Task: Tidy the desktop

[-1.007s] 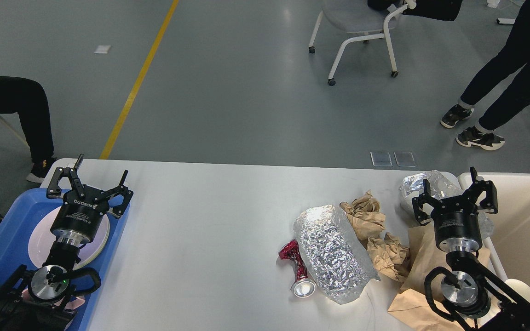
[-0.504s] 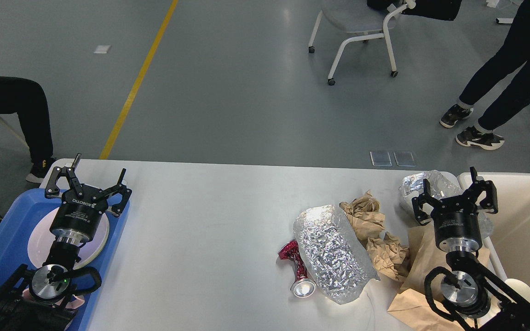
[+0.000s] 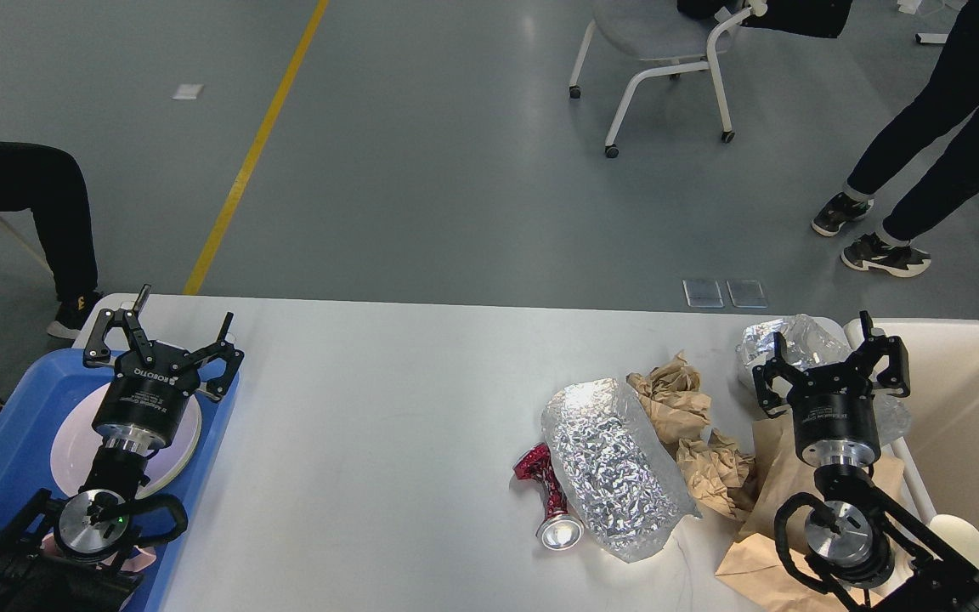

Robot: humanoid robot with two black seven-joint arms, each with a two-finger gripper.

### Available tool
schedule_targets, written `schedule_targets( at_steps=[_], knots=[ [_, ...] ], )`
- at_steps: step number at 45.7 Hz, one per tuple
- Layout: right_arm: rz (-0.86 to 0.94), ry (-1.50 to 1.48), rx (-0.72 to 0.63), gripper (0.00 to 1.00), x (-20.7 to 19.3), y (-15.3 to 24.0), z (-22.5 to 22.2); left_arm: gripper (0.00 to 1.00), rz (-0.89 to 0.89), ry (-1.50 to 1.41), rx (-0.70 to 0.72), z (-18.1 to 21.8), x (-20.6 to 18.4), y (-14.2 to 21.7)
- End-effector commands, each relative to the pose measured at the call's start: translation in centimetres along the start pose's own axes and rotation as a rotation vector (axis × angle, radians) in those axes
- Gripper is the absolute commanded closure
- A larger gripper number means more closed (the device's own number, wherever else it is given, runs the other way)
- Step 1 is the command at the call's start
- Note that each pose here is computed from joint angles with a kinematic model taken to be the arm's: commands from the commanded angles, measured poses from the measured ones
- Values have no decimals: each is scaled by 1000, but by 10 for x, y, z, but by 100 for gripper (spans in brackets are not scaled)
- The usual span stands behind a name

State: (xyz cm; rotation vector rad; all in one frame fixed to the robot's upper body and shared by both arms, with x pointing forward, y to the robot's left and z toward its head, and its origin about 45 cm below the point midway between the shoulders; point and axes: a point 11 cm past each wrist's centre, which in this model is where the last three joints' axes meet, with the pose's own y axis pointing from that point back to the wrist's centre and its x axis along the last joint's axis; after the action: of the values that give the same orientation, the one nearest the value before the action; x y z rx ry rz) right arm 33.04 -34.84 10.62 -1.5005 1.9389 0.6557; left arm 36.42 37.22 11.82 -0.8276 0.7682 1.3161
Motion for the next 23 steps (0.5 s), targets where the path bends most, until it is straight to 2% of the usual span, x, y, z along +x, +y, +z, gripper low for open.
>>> schedule_targets(
  at_steps=[1,11,17,23],
  knots=[
    [3,3,-4,0,1,0,1,4,-1,0,0,0,-1,-1],
    [-6,-6,12,0,-3,-5,-5,4,0,0,0,0,0,0],
    [32,10,101,0,13,-21,-51,4,0,0,0,0,0,0],
    [91,-38,132,0,31,-25,-82,4,-1,0,0,0,0,0]
  ],
)
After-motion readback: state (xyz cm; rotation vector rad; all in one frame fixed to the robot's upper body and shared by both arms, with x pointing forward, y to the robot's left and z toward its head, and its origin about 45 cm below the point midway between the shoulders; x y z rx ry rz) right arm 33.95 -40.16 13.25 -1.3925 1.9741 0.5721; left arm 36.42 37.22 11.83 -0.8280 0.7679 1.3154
